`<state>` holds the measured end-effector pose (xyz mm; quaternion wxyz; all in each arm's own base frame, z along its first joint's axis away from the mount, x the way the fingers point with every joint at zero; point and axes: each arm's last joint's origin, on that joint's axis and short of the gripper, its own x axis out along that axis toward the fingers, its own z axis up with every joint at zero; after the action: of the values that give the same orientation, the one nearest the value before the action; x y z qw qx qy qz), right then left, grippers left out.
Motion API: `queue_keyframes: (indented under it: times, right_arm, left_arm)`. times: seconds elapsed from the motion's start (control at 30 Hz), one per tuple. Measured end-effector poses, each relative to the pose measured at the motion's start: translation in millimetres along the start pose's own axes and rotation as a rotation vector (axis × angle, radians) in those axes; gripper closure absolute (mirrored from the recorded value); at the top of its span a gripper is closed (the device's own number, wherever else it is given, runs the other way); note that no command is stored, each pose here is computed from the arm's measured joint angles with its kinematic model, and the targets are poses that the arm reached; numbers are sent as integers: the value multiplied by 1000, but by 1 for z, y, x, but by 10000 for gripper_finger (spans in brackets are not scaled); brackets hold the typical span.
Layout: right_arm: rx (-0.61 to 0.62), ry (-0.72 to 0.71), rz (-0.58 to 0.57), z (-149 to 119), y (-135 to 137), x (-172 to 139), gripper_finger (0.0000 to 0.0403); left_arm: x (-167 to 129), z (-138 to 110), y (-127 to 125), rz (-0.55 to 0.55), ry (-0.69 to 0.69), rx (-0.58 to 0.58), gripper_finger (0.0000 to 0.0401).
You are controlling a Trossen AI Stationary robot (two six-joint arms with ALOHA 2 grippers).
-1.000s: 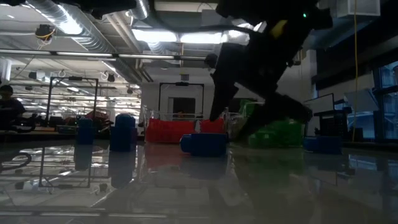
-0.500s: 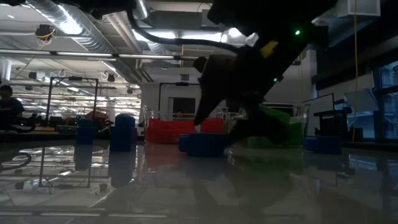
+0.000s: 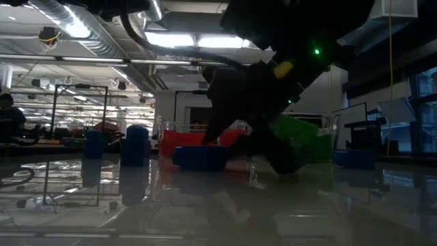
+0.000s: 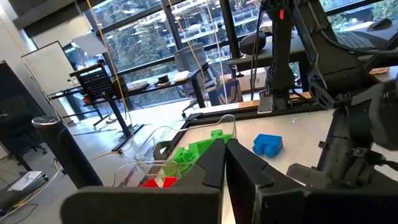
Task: Sort blocks
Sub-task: Put the blue game piece into the bottom transparent bin
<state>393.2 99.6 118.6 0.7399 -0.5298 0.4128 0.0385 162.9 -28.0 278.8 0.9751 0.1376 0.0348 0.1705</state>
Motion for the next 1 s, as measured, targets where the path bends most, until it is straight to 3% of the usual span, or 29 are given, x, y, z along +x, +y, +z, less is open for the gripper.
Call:
queue_keyframes:
  times: [0.37, 0.57, 0.67, 0.8, 1.0]
  right_arm:
    - [16, 2, -53, 2, -3, 2, 386]
    - [46, 14, -45, 1, -5, -3, 385]
    - [49, 1, -20, 1, -10, -21, 393]
    - [152, -33, -24, 1, -30, -66, 387]
    - [350, -117, 71, -12, -48, -143, 394]
  left_arm:
    - [0, 0, 0, 0, 3, -5, 400]
    - [0, 0, 0, 0, 3, -5, 396]
    - [0, -1, 0, -2, 8, -1, 399]
    - [0, -1, 0, -3, 9, -1, 399]
    - [0, -1, 0, -3, 13, -6, 399]
